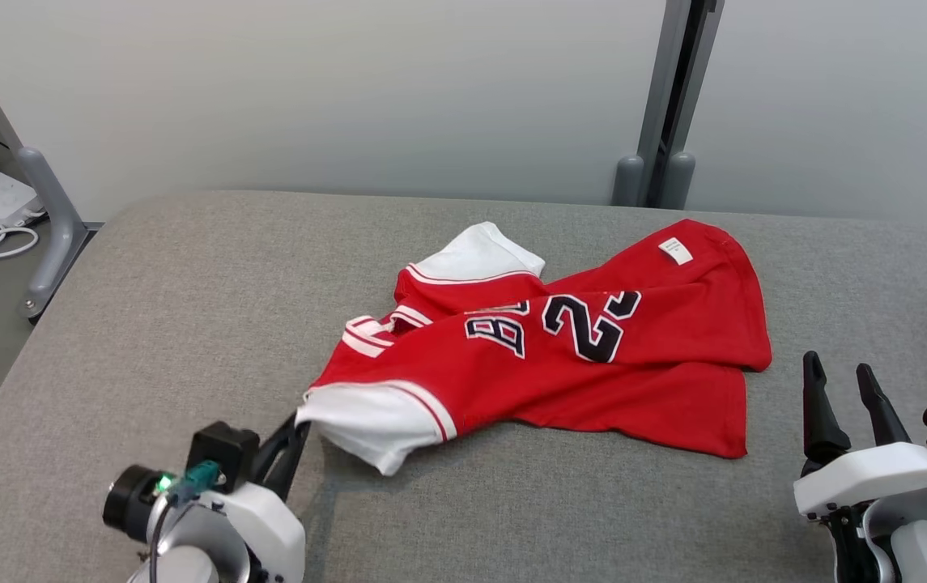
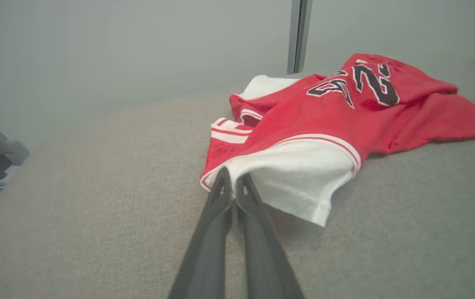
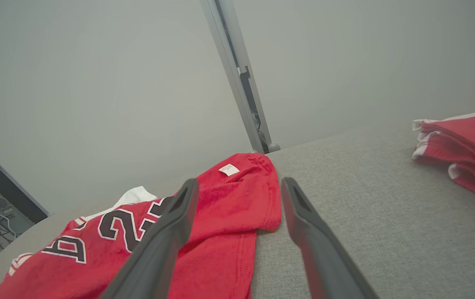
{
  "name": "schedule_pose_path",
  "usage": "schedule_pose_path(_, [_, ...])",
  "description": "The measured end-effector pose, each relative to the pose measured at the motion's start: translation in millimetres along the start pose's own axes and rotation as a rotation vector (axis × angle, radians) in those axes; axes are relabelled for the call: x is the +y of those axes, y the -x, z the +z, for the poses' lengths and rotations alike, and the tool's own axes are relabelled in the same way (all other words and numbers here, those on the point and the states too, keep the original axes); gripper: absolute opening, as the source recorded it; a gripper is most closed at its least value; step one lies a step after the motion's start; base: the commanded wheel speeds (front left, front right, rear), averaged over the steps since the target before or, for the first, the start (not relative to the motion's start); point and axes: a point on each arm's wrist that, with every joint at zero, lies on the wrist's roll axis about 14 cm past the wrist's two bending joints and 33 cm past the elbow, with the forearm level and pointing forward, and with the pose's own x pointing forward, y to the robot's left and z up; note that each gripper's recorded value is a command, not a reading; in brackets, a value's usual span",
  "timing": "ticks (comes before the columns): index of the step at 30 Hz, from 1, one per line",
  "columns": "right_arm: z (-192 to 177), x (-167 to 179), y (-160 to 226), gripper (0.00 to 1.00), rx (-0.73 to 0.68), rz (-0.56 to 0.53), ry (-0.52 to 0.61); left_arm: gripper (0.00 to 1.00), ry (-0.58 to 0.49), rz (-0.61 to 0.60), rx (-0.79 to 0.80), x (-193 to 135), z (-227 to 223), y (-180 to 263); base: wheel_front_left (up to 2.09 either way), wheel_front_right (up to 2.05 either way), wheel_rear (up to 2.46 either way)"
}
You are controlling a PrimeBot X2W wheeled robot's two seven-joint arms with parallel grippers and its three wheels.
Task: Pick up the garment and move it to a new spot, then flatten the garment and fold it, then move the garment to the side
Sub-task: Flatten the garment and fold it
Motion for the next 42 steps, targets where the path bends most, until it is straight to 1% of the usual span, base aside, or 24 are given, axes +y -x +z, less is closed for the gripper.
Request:
schedule_pose_path(4, [-3,2,1,1.00,0.010,0.004,0.000,0.00,-0.008,-0.050,0.203,-13,-51,19,0.00,0.00,0.00])
schedule_pose_path(5, [-7,3,2,1.00,0.022,0.006,0.003,0.36,0.023,-0.088,0.365,-27,-88,37,0.00,0.00,0.00])
schedule_pose_path(6, [-8,3,3,1.00,0.026,0.006,0.004,1.00,0.028,-0.092,0.416,-29,-98,43,0.00,0.00,0.00])
schedule_pose_path(8, [-10,1,4,1.00,0.032,0.004,0.008,1.00,0.046,-0.082,0.464,-28,-107,49,0.00,0.00,0.00])
schedule_pose_path(10, [-11,0,4,1.00,0.037,0.001,0.012,1.00,0.093,-0.036,0.419,-22,-97,44,0.00,0.00,0.00])
schedule_pose_path(14, [-10,-4,6,1.00,0.037,-0.005,0.018,1.00,0.167,0.088,0.226,2,-57,28,0.00,0.00,0.00])
schedule_pose_path(18, [-9,-6,6,1.00,0.036,-0.010,0.021,1.00,0.282,0.169,0.010,14,-16,17,0.00,0.00,0.00])
schedule_pose_path(21, [-9,-8,7,1.00,0.036,-0.014,0.023,1.00,0.277,0.179,0.006,15,-19,19,0.00,0.00,0.00])
schedule_pose_path(27, [-3,-11,6,1.00,0.016,-0.020,0.019,1.00,0.307,0.208,-0.017,12,-25,17,0.00,0.00,0.00])
schedule_pose_path(31, [-10,-18,10,1.00,0.037,-0.036,0.019,1.00,0.324,0.205,-0.008,2,-31,14,0.00,0.00,0.00])
schedule_pose_path(33, [-18,-19,12,1.00,0.063,-0.043,0.009,1.00,0.321,0.201,-0.024,0,-27,13,0.00,0.00,0.00])
schedule_pose_path(35, [-39,-18,16,1.00,0.133,-0.042,0.000,1.00,0.316,0.196,-0.033,-1,-25,11,0.00,0.00,0.00])
schedule_pose_path(40, [-78,-3,15,1.00,0.285,-0.008,-0.015,1.00,0.308,0.190,-0.032,-2,-26,8,0.00,0.00,0.00])
schedule_pose_path(42, [-86,4,12,1.00,0.314,0.005,-0.026,1.00,0.304,0.194,-0.035,0,-26,7,0.00,0.00,0.00])
